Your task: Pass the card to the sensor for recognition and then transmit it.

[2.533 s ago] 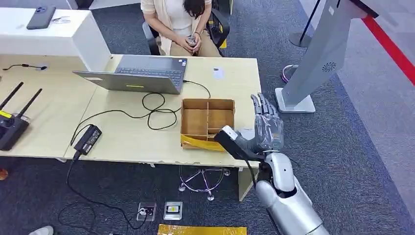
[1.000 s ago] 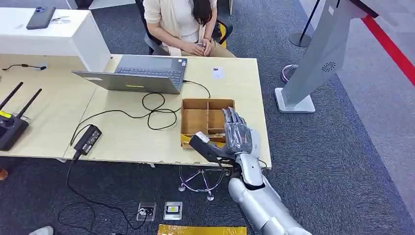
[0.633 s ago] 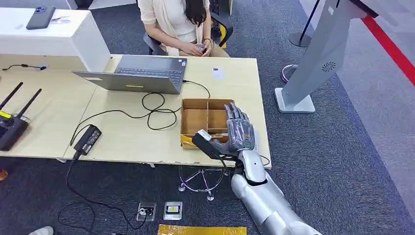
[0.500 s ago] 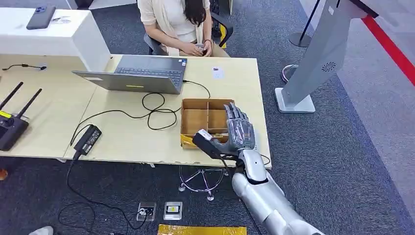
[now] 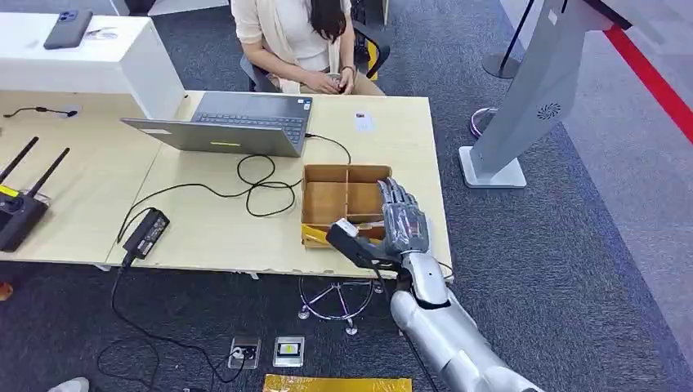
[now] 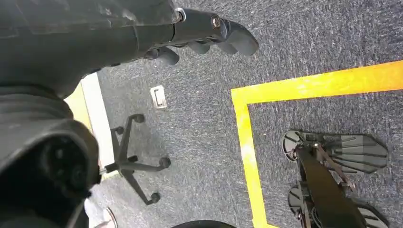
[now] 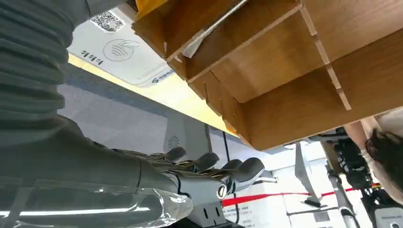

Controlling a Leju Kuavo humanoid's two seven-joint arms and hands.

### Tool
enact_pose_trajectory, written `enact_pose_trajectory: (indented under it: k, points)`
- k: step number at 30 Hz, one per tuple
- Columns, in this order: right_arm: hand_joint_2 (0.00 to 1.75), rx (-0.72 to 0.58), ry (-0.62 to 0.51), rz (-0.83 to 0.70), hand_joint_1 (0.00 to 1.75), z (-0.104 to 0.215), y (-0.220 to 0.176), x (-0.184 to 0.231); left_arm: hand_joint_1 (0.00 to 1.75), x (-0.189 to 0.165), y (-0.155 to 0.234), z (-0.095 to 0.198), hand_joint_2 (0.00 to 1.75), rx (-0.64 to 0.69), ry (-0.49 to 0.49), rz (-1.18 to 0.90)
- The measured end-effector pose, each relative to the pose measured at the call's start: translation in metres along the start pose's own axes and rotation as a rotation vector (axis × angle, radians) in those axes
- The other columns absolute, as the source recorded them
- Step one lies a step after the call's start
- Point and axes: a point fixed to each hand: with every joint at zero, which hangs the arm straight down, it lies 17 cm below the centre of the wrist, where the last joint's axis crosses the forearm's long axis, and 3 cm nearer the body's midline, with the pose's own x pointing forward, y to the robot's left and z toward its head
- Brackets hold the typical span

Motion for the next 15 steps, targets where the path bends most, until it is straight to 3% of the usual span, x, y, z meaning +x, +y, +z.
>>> enact_pose_trajectory:
  k: [15]
  points:
    - [1.75,0.034,0.028,-0.009,0.00,0.007,0.013,-0.010,0.00,0.001,0.000,0.000,0.00,-0.001,-0.002,-0.008]
